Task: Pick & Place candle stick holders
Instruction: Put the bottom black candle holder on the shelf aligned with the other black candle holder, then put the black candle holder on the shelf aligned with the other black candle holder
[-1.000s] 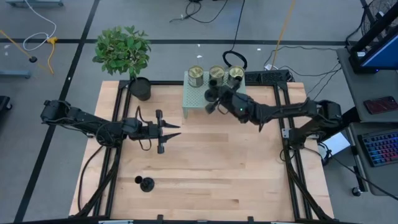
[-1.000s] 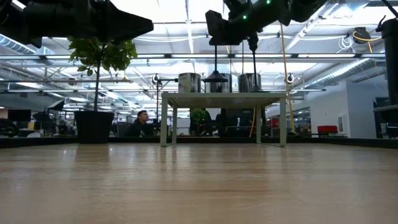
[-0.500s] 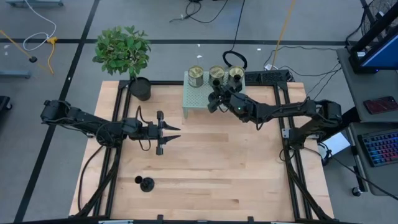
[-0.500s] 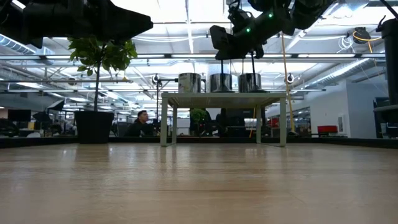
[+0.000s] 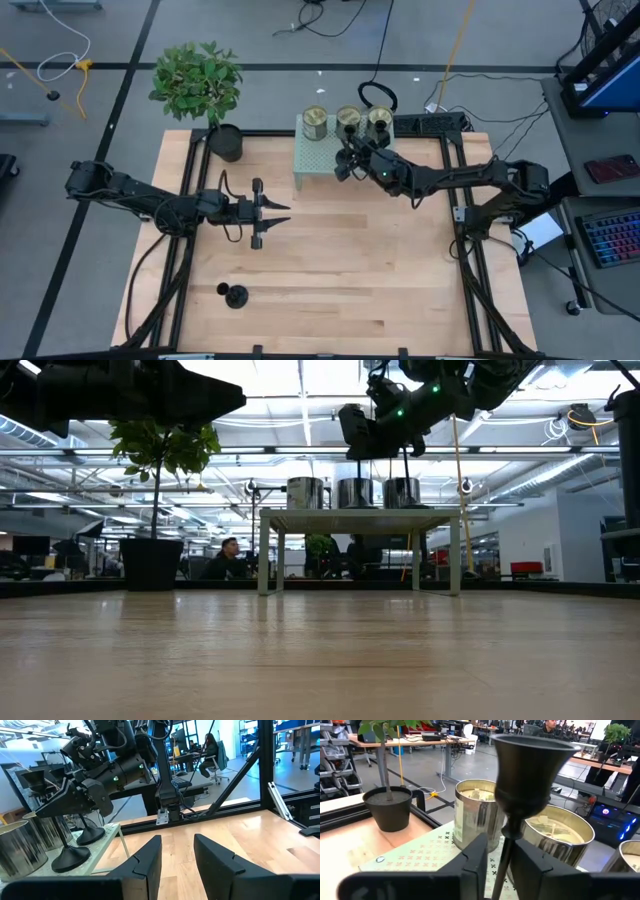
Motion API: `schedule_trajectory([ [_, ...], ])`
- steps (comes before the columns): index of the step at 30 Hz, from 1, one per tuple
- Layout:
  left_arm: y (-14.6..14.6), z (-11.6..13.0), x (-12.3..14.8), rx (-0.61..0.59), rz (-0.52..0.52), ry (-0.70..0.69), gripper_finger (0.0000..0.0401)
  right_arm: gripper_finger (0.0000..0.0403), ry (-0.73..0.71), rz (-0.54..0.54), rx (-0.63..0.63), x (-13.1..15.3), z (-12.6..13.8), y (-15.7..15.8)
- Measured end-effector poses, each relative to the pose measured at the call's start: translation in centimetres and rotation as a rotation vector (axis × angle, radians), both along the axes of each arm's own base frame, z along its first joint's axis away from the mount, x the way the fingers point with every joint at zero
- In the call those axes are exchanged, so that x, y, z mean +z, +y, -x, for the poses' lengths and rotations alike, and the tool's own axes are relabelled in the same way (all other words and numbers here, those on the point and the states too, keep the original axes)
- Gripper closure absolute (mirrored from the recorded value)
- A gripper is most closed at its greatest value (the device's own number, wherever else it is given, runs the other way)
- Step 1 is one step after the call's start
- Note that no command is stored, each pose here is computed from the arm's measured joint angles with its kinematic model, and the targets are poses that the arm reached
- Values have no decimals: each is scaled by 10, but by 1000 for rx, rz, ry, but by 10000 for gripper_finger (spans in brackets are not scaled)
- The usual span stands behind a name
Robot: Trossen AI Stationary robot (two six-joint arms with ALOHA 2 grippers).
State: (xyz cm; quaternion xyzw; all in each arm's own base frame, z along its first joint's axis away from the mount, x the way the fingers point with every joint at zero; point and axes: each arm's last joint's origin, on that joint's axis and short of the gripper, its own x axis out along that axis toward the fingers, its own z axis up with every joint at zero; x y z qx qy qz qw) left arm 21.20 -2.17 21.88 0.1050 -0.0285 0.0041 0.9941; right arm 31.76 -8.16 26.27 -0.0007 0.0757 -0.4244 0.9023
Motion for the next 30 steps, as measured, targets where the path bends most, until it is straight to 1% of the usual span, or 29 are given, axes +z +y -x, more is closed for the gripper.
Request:
schedule_trajectory([
  [7,0,0,-1,0,16,7,279,287,3,6,-3,1,1,0],
  [11,0,0,-2,0,14,25,279,269,4,11,1,2,0,5],
  [17,0,0,-3,0,13,32,279,268,53,63,-69,2,-1,22],
  [21,0,0,-3,0,13,32,279,267,65,78,-53,2,-2,35],
  [30,0,0,-3,0,13,32,279,265,80,93,37,1,-5,64],
])
